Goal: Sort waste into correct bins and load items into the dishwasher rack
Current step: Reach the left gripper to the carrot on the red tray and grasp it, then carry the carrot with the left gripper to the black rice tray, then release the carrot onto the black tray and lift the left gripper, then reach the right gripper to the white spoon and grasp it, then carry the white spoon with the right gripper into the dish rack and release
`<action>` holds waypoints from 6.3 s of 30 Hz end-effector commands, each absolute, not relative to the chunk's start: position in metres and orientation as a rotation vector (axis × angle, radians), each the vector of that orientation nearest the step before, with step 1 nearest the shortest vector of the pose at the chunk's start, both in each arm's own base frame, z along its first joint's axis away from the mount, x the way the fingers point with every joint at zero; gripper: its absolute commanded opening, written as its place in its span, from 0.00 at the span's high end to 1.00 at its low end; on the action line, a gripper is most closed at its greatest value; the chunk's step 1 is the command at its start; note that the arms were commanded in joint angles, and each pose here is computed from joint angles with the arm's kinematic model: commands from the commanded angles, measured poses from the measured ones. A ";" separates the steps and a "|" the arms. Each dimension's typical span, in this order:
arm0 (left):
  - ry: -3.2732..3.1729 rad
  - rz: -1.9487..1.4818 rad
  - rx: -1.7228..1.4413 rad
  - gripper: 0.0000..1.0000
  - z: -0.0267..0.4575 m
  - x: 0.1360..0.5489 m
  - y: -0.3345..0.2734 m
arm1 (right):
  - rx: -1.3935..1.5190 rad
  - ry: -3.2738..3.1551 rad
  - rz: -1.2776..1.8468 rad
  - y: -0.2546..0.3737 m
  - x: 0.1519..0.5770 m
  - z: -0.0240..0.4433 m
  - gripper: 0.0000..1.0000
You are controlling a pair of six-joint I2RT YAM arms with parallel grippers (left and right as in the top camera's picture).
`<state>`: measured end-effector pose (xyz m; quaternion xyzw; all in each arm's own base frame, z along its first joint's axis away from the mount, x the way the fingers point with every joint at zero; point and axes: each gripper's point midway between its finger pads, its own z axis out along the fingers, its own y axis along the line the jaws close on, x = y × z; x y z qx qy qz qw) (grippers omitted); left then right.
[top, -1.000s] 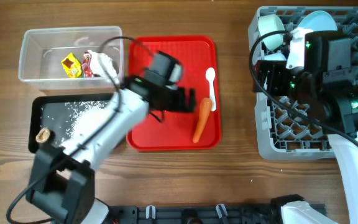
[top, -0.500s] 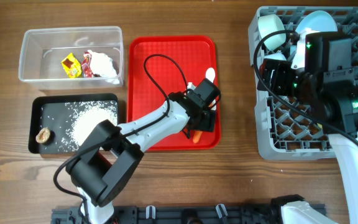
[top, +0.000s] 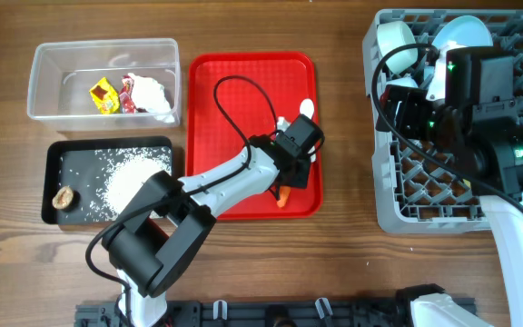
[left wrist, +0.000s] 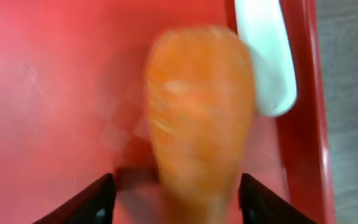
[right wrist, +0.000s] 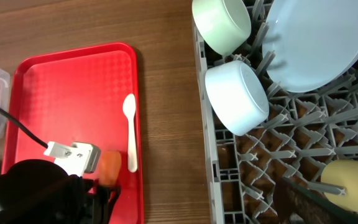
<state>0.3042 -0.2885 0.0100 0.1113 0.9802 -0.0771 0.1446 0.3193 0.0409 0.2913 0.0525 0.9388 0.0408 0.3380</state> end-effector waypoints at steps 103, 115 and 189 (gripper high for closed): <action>2.326 -0.275 -0.956 0.44 0.219 0.216 0.015 | 0.124 2.452 0.197 0.053 0.322 0.290 0.00; 2.546 -0.362 -0.598 0.41 0.180 0.280 -0.070 | -0.070 2.513 0.502 0.117 0.362 0.255 0.00; 2.602 -0.103 -0.823 0.00 0.098 0.330 -0.059 | 0.304 2.619 0.219 0.063 0.366 0.220 0.96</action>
